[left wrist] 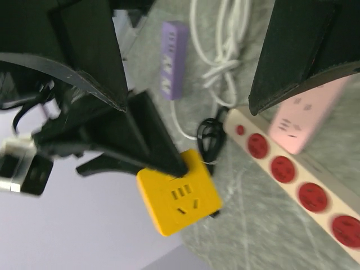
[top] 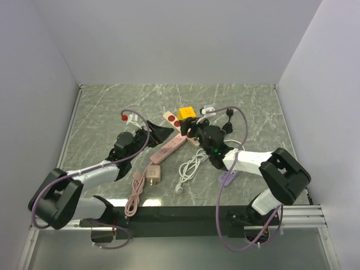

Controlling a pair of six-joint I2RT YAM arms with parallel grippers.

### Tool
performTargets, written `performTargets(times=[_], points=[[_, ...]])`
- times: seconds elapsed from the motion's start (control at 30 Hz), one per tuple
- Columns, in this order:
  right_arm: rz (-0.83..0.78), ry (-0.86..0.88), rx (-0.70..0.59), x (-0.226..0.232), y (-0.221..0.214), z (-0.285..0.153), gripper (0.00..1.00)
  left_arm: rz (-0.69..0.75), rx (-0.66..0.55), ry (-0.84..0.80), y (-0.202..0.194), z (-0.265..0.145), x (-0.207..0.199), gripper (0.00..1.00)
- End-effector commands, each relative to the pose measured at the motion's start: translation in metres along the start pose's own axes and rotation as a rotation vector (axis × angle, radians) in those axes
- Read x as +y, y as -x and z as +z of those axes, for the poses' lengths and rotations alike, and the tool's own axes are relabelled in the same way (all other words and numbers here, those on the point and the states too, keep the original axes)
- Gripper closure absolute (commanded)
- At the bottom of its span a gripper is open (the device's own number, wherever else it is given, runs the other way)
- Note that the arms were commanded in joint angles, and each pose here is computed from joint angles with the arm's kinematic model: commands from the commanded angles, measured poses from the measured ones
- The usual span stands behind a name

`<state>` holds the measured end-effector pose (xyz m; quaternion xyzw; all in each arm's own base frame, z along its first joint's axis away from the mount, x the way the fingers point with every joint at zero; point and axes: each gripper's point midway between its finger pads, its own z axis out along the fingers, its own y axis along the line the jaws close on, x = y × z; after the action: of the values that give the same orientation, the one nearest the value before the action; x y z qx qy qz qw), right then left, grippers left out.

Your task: Insert the plug

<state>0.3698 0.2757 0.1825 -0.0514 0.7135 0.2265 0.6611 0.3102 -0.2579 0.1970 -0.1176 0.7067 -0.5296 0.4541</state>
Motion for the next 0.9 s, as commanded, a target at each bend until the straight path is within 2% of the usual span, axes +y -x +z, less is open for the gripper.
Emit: performTargets(times=[0.0,0.07,0.13,0.2,0.3,0.33,0.37,0.4,0.47,0.5,0.63,0.87], points=[[0.123,0.125,-0.002,0.008,0.049,0.003,1.00,0.213,-0.152,-0.037,0.037,-0.016,-0.012,0.06],[0.172,0.224,0.043,0.006,0.060,-0.001,1.00,0.316,-0.205,-0.080,0.051,-0.027,-0.026,0.04],[0.193,0.264,0.102,-0.001,0.068,-0.004,1.00,0.494,-0.230,-0.151,0.059,-0.034,-0.043,0.04],[0.227,0.375,0.176,0.012,0.069,-0.013,1.00,0.659,-0.243,-0.186,0.063,-0.036,-0.051,0.04],[0.312,0.519,0.227,0.025,0.077,-0.029,1.00,0.873,-0.179,-0.313,0.053,-0.034,-0.072,0.04],[0.343,0.551,0.234,0.027,0.078,-0.033,1.00,0.919,-0.119,-0.383,0.039,-0.035,-0.076,0.03],[0.420,0.573,0.261,0.026,0.078,-0.038,1.00,0.961,-0.095,-0.433,0.032,-0.037,-0.081,0.04],[0.434,0.666,0.254,0.036,0.086,-0.047,1.00,1.021,-0.094,-0.459,0.031,-0.037,-0.084,0.04],[0.554,0.715,0.303,0.038,0.083,-0.058,1.00,1.084,-0.077,-0.501,0.026,-0.038,-0.086,0.04],[0.555,0.780,0.289,0.044,0.090,-0.066,1.00,1.109,-0.075,-0.514,0.026,-0.039,-0.089,0.04],[0.694,0.862,0.337,0.054,0.096,-0.087,1.00,1.206,-0.068,-0.543,0.022,-0.045,-0.089,0.05],[0.785,0.986,0.408,0.066,0.096,-0.118,1.00,1.312,-0.027,-0.672,0.014,-0.048,-0.109,0.05]])
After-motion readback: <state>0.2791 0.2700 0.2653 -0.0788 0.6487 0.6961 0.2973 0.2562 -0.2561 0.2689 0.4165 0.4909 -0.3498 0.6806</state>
